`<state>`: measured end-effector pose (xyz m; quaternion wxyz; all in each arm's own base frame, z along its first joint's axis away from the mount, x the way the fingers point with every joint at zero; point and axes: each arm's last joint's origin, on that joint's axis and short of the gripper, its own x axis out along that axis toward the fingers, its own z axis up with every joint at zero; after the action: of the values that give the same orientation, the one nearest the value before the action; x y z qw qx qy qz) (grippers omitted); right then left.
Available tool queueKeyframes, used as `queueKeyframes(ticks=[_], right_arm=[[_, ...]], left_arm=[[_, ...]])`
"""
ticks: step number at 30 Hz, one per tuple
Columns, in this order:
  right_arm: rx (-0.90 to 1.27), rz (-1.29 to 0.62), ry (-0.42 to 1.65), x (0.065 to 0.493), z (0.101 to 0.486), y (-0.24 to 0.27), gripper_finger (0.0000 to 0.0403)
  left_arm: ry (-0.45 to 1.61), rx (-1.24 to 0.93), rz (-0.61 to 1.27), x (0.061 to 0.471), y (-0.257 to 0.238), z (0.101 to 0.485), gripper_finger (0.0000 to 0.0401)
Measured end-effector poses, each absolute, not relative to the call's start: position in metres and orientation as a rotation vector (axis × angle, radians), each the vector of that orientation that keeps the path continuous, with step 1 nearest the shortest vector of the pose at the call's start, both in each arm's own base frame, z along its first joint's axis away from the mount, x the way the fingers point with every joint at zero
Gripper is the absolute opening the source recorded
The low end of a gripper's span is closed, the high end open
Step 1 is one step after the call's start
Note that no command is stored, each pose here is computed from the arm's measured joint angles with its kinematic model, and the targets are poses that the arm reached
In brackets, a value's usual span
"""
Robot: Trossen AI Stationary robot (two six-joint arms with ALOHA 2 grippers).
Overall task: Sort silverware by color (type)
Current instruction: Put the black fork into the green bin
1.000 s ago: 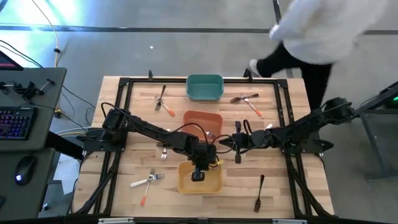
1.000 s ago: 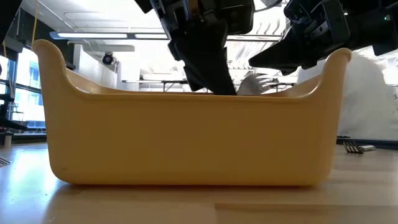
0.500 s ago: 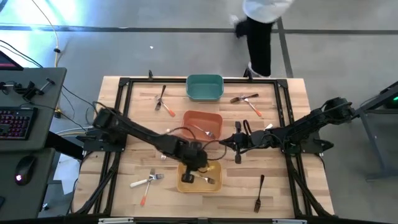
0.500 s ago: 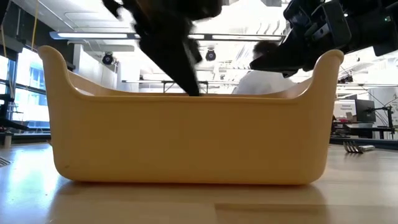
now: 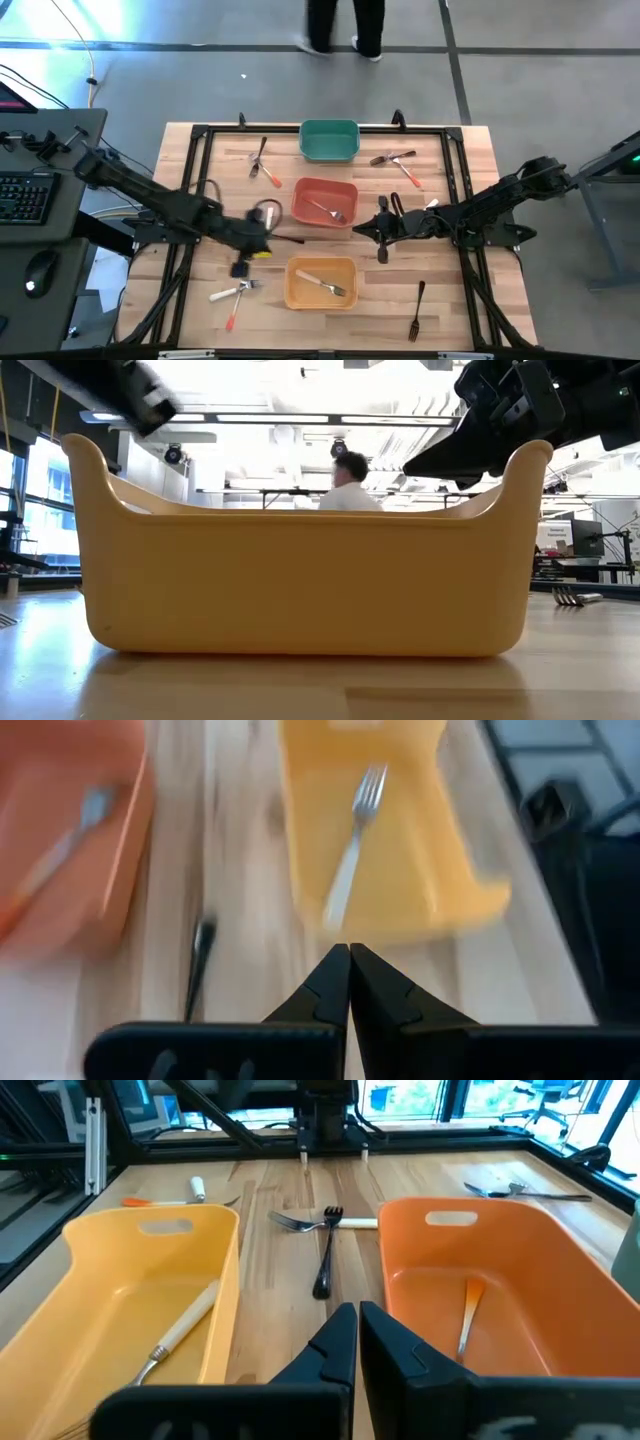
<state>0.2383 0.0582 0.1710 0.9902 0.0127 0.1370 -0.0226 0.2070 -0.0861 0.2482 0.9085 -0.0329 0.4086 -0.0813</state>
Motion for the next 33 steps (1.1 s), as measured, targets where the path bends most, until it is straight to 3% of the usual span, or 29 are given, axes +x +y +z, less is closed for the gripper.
queueKeyframes(ticks=[9, 24, 33], right_arm=[[0.029, -0.068, 0.257, 0.240, 0.173, 0.053, 0.0000], [0.041, -0.068, 0.265, 0.240, 0.172, 0.054, 0.0001], [0.041, -0.067, 0.279, 0.239, 0.171, 0.054, 0.0001]], left_arm=[[1.066, -0.102, -0.005, 0.156, -0.064, 0.200, 0.0025], [1.074, 0.044, 0.025, 0.179, -0.054, 0.169, 0.0168], [1.138, 0.130, 0.030, 0.191, -0.045, 0.153, 0.0203]])
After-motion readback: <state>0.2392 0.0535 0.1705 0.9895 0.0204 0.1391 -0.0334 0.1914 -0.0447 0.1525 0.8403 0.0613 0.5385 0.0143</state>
